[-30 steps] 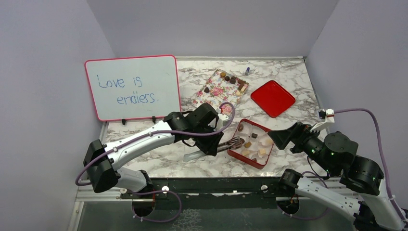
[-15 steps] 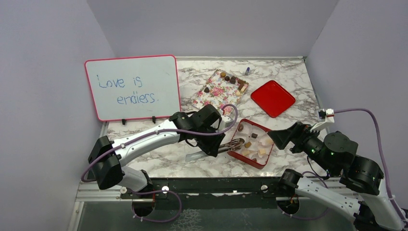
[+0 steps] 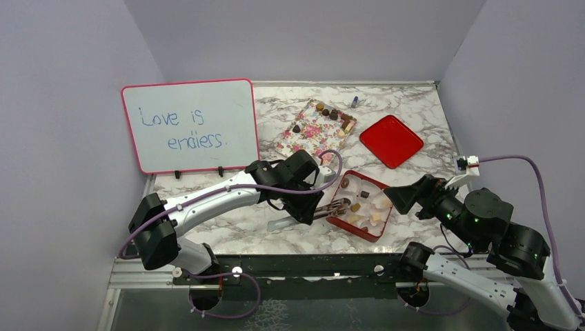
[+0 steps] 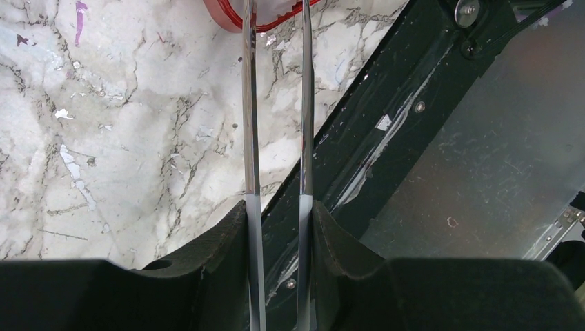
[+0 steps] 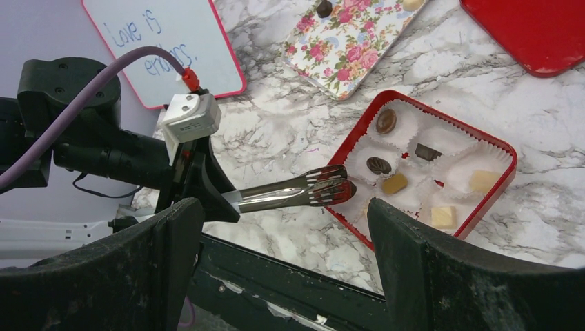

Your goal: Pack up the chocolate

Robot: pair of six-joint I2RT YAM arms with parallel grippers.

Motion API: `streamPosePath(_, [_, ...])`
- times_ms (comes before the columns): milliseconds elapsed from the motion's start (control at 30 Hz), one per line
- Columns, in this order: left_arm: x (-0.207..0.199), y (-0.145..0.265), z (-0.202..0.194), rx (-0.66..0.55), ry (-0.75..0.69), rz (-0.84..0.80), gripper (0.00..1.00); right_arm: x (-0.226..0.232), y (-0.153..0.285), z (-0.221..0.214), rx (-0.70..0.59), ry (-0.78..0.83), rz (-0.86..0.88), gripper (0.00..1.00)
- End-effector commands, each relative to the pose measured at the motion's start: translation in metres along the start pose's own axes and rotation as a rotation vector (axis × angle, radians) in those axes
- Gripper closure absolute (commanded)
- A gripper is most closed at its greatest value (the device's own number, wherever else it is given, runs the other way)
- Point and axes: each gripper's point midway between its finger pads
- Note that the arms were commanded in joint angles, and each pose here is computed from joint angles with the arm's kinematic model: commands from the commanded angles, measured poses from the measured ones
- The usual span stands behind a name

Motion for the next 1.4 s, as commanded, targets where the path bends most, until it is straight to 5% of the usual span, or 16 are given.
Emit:
streamPosePath(0, [-0.005,-0.002,0.009,-0.03,-0.03,-0.009,0.72,-0.001,0.001,0.0,0.001,-0.003,-0.004,0.05])
streamPosePath(933, [-0.01,0.012,0.026,-0.097,-0.053,-0.001,0.61,0.003,-0.001,-0.005,0.015,-0.009,0.018,0.05])
streamPosePath(1367, [0.0,0.064,0.061,-0.353,0.016,0.146,0.61,0.008,-0.008,-0.009,0.028,-0.003,0.026,0.05])
Point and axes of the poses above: each gripper's point midway between its finger pads, its own y axis back along the fingers, its own x axis along the line the jaws close on, z = x × y, and after that the axes turned 8 degrees about y, right-handed
